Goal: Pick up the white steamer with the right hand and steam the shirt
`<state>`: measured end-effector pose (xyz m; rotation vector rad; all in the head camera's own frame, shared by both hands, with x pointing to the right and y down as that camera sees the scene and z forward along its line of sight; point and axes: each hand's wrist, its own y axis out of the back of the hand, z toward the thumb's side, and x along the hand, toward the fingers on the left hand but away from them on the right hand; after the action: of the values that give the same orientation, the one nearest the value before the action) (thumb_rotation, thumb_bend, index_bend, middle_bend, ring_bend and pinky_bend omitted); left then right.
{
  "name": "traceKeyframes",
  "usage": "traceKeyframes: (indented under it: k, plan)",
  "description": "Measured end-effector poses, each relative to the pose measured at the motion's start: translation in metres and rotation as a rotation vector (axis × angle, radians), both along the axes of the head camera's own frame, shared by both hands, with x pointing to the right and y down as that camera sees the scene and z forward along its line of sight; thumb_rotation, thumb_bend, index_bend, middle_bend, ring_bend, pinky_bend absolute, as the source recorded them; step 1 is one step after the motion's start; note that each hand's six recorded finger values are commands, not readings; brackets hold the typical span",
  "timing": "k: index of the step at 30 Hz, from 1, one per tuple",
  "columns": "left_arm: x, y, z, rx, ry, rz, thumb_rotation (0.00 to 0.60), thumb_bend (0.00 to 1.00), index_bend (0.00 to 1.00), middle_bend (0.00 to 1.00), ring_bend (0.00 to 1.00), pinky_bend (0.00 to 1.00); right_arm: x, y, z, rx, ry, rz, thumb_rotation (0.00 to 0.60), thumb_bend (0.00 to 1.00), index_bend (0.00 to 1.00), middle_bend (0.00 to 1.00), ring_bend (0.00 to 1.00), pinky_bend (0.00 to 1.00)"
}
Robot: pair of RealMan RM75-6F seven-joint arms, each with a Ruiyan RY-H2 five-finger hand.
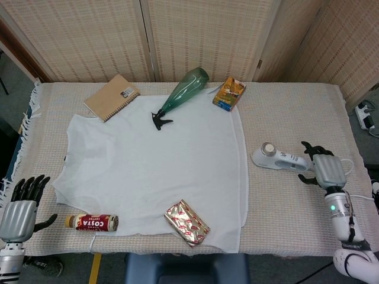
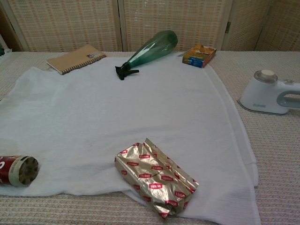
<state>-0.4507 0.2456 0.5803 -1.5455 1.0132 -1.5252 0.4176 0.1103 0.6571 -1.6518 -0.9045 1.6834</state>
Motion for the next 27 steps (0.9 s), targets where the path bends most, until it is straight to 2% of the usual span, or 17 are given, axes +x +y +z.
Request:
traceKeyframes:
  k: [7, 13, 24, 27]
  plan:
    - [0.000, 0.000, 0.003, -0.008, 0.000, 0.002, 0.600, 0.20, 0.14, 0.12, 0.10, 0.08, -0.012, -0.019, 0.029, -0.044, 0.000, 0.001, 0.600, 0.23, 0.25, 0.37, 0.25, 0.28]
    - [-0.003, 0.000, 0.004, -0.013, -0.004, -0.003, 0.600, 0.20, 0.14, 0.12, 0.10, 0.08, -0.016, -0.020, 0.045, -0.073, 0.004, 0.008, 0.600, 0.25, 0.30, 0.41, 0.29, 0.28]
    - [-0.002, 0.002, 0.010, -0.025, 0.002, -0.002, 0.600, 0.20, 0.14, 0.12, 0.09, 0.08, -0.014, -0.017, 0.061, -0.091, 0.004, 0.040, 0.600, 0.28, 0.40, 0.50, 0.38, 0.32]
    - [-0.002, 0.002, 0.010, -0.025, 0.003, -0.001, 0.600, 0.20, 0.14, 0.12, 0.09, 0.09, -0.014, -0.017, 0.063, -0.088, -0.001, 0.045, 0.600, 0.32, 0.44, 0.53, 0.41, 0.36]
